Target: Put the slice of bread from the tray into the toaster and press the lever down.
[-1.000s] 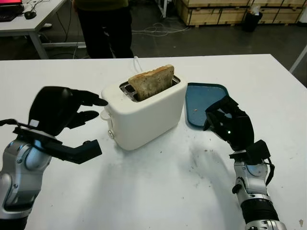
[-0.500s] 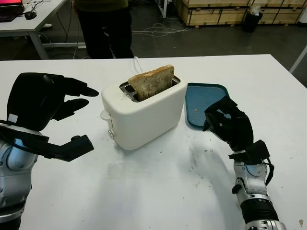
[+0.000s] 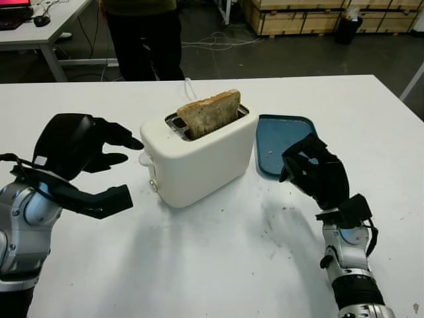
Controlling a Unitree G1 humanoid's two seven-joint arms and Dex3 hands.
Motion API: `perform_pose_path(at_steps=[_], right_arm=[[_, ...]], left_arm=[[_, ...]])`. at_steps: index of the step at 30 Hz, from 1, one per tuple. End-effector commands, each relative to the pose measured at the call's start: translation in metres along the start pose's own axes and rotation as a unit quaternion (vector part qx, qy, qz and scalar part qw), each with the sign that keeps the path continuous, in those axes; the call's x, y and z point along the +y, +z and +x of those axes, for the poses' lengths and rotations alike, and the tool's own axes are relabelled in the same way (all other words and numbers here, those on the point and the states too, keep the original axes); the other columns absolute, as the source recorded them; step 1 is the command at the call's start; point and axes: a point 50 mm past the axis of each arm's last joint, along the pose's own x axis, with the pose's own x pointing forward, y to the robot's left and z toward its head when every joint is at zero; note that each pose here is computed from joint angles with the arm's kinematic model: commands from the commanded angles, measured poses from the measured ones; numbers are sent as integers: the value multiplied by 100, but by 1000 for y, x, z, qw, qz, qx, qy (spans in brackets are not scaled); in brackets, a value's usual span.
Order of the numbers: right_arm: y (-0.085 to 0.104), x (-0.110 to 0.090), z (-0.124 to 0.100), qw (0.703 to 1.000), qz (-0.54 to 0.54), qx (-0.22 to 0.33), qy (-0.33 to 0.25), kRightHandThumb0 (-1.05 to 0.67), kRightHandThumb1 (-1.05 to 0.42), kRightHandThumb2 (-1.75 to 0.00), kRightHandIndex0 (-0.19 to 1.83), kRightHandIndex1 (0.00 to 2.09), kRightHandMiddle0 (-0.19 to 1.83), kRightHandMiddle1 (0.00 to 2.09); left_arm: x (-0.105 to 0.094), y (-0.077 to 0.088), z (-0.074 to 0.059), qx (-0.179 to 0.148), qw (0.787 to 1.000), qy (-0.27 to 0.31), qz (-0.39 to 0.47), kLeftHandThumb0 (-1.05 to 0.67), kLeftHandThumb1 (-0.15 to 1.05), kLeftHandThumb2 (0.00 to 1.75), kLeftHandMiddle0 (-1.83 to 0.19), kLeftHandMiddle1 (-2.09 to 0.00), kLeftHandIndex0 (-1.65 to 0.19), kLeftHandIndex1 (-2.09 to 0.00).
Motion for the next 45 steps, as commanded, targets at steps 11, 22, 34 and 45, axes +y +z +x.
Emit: perform_pose_path(at_steps=[11, 22, 34, 45], right_arm=[[2, 2, 2, 1000, 3, -11, 0, -39, -92, -34, 79, 175, 49, 175], [1, 2, 1, 1000, 1, -8, 0, -40, -92, -35, 80, 175, 50, 175], [0, 1, 0, 1000, 7, -8, -2, -39, -92, -34, 80, 175, 49, 175], [0, 2, 0, 1000, 7, -6, -3, -39, -92, -34, 81, 175, 50, 175]], left_arm=[[-1, 4, 3, -12, 1000, -13, -4, -3, 69, 0, -117, -148, -125, 0], [-6, -2, 4, 10, 997, -28, 73, -11, 72, 1, -113, -151, -122, 0], [-17, -10, 7, 26, 997, -40, 66, -8, 70, 0, -116, -147, -121, 0], [-18, -8, 8, 10, 998, -34, 50, -10, 71, 0, -115, -153, -121, 0]])
